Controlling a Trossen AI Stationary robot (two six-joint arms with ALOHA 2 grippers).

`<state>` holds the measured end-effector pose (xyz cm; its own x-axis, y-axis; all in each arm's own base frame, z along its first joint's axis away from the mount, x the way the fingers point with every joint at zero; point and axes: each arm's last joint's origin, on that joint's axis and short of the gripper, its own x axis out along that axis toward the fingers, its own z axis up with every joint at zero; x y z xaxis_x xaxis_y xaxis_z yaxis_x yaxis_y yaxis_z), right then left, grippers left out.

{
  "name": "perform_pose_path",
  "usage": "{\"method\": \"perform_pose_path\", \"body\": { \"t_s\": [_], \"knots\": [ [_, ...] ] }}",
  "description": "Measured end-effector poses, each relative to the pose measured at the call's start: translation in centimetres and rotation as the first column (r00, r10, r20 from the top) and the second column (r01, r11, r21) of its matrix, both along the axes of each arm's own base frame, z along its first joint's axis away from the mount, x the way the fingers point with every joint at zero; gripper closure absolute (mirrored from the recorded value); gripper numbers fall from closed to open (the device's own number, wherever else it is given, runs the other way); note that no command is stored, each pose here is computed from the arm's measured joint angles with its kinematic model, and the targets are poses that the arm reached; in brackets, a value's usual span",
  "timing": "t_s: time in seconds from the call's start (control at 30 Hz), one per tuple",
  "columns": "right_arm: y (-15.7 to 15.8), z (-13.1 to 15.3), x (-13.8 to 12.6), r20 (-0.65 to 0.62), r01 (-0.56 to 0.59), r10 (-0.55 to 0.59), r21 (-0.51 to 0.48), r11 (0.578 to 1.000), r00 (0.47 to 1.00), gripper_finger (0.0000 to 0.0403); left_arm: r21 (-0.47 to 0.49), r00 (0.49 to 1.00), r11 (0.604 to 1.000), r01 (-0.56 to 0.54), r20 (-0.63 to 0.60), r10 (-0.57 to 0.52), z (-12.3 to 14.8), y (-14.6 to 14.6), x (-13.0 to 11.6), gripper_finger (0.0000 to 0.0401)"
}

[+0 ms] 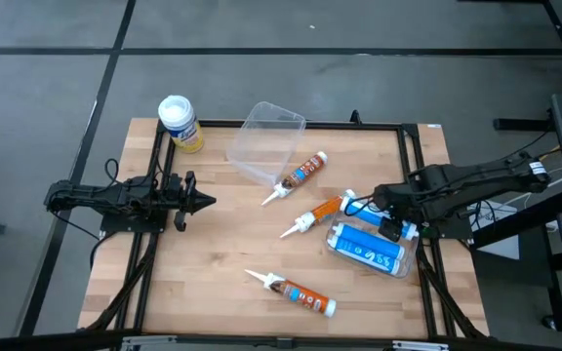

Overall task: Pick & place silicon tubes, Sealant and Lysol wipes
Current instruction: Put the blue sealant into the transparent bin

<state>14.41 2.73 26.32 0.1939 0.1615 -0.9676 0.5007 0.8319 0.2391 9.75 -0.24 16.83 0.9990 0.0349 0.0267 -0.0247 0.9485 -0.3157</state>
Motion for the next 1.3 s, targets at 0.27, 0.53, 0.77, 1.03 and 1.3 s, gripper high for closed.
{"method": "perform_pose_path", "body": {
  "t_s": [0.27,0.53,0.77,1.03,1.3],
  "knots": [
    [0.0,-0.8,0.0,0.023,-0.015,0.014,0.009,1.000,1.000,0.0184,0.000,1.000,1.000,0.000,-0.001,0.000,0.0,0.0,0.0,0.0394],
    [0.0,-0.8,0.0,0.027,-0.026,0.026,0.007,1.000,0.999,0.0184,0.000,1.000,1.000,0.000,0.000,0.000,0.0,0.0,0.0,0.0391],
    [0.0,-0.8,-0.1,0.014,-0.027,0.027,0.008,1.000,1.000,0.0184,0.000,1.000,1.000,0.000,0.000,0.000,0.0,0.0,0.0,0.0393],
    [0.1,-2.9,-0.3,-0.022,-0.031,0.032,0.040,0.999,0.999,0.0184,0.000,1.000,1.000,0.000,0.000,0.000,0.0,0.0,0.0,0.0392],
    [0.1,-6.7,-0.2,0.002,-0.031,0.031,0.047,0.998,1.000,0.0184,0.000,1.000,1.000,0.000,0.000,0.000,0.0,0.0,0.0,0.0392]
  ]
}}
